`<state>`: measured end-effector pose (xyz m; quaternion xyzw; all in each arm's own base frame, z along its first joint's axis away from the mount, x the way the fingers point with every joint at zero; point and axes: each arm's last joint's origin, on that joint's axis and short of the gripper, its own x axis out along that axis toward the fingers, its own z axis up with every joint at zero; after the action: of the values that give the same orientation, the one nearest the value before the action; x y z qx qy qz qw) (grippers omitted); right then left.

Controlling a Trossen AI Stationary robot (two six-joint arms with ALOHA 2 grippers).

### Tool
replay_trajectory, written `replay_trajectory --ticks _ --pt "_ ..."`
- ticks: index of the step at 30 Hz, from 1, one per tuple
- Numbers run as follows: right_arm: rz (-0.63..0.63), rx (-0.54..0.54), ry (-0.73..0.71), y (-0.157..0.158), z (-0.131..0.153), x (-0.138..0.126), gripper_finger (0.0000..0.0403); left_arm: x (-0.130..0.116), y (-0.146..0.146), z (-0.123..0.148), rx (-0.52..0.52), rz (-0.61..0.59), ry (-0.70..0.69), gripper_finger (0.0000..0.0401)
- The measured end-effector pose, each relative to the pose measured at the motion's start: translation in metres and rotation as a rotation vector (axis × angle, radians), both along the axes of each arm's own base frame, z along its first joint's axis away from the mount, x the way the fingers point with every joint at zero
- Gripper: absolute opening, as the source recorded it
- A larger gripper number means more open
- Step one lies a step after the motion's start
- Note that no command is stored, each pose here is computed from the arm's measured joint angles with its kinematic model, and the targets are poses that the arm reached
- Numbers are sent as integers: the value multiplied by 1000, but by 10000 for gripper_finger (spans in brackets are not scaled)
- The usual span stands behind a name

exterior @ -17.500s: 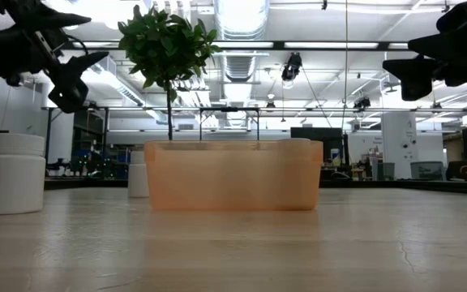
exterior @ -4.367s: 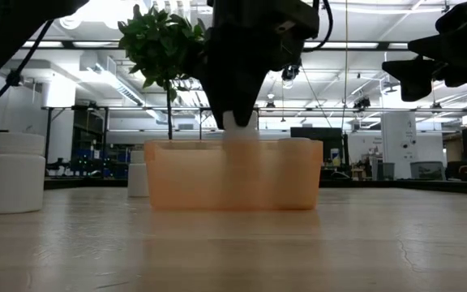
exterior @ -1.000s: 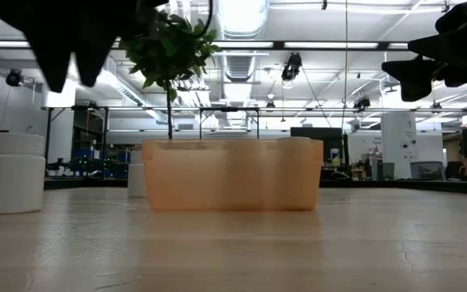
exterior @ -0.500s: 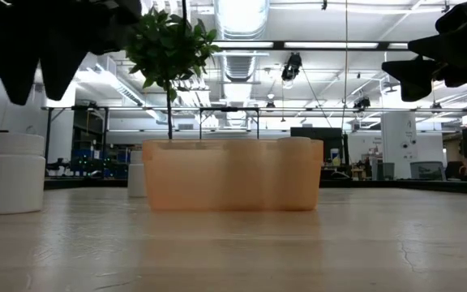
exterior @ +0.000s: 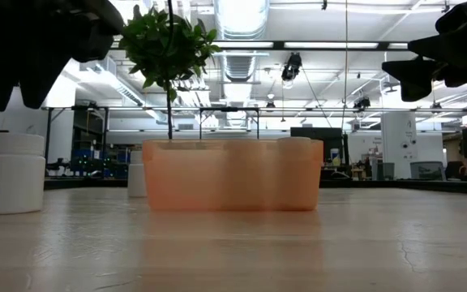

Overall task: Pick and place pill bottles into a basket
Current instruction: Put the white pill bottle into the orange bin

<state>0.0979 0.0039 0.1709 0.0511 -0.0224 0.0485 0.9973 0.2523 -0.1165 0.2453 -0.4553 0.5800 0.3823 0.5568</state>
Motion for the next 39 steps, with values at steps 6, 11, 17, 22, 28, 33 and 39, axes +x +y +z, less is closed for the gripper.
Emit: replay_trajectory --ticks 6,11,17,22,28,33,39 --pt "0 0 -1 0 0 0 256 -1 0 -1 2 -2 5 208" --pt "0 0 -1 0 0 0 252 -3 2 -8 13 -1 21 208" --pt "0 0 -1 0 0 0 250 -2 2 -20 8 -2 9 208" --pt "0 0 -1 0 0 0 255 -1 2 -23 16 -3 12 208" --pt "0 0 -1 0 0 0 252 -3 5 -32 23 5 21 208" --pt "0 0 -1 0 0 0 249 -1 5 -36 12 5 0 208" --pt "0 0 -1 0 0 0 254 -1 5 -36 8 6 -10 192"
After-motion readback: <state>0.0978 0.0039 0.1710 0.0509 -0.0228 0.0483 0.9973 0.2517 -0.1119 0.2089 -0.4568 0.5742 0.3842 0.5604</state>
